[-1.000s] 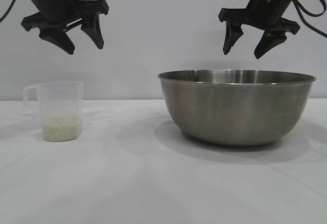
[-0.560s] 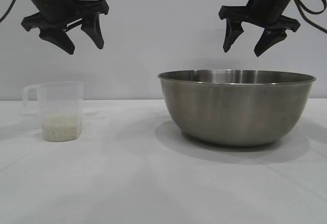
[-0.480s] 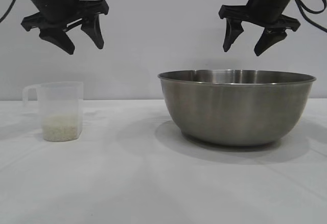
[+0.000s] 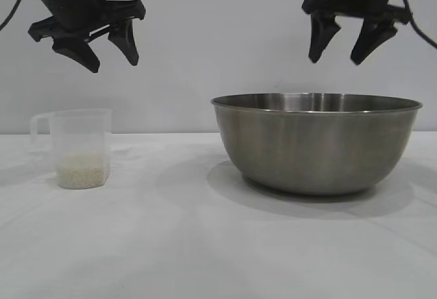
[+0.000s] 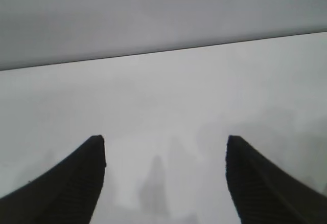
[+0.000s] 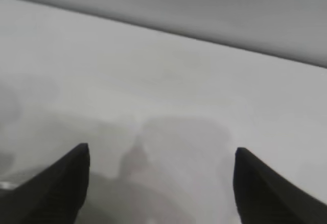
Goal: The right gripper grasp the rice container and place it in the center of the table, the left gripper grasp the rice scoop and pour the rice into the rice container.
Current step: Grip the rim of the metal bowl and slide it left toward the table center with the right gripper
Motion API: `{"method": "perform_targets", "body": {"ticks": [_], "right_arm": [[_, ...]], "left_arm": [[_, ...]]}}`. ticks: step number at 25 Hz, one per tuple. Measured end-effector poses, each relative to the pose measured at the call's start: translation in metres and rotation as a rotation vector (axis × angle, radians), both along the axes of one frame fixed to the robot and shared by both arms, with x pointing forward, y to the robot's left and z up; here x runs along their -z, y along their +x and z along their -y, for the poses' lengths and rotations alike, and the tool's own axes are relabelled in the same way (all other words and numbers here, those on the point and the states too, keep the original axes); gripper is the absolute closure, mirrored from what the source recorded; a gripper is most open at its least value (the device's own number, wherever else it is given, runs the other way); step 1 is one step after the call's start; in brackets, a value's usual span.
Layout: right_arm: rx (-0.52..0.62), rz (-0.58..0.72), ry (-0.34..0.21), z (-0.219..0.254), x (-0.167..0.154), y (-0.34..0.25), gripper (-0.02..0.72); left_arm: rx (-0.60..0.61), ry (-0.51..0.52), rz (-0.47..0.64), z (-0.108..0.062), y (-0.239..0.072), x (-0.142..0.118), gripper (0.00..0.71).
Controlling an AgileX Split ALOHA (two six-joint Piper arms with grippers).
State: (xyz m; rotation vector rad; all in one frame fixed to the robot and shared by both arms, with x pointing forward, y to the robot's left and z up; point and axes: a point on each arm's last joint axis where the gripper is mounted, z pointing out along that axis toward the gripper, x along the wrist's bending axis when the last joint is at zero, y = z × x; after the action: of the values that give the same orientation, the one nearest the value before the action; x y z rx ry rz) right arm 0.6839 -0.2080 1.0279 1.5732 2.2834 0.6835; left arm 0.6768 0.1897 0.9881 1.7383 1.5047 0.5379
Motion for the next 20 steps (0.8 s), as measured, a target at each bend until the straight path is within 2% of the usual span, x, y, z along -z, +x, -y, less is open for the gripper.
{"method": "perform_targets", "body": {"ticks": [6, 11, 14, 20], "right_arm": [[-0.039, -0.123, -0.041, 0.005, -0.025, -0.027, 0.201], [-0.068, -0.298, -0.036, 0.004, -0.021, -0.043, 0.201], [-0.073, -0.324, -0.01, 0.002, -0.021, -0.045, 0.201], [-0.072, -0.33, -0.002, 0.001, -0.02, -0.045, 0.201]], "left_arm": [[0.002, 0.003, 0.001, 0.0, 0.0, 0.0, 0.289], [0.002, 0.003, 0.001, 0.0, 0.0, 0.0, 0.289], [0.002, 0.003, 0.001, 0.0, 0.0, 0.0, 0.289], [0.002, 0.003, 0.001, 0.0, 0.0, 0.0, 0.289]]}}
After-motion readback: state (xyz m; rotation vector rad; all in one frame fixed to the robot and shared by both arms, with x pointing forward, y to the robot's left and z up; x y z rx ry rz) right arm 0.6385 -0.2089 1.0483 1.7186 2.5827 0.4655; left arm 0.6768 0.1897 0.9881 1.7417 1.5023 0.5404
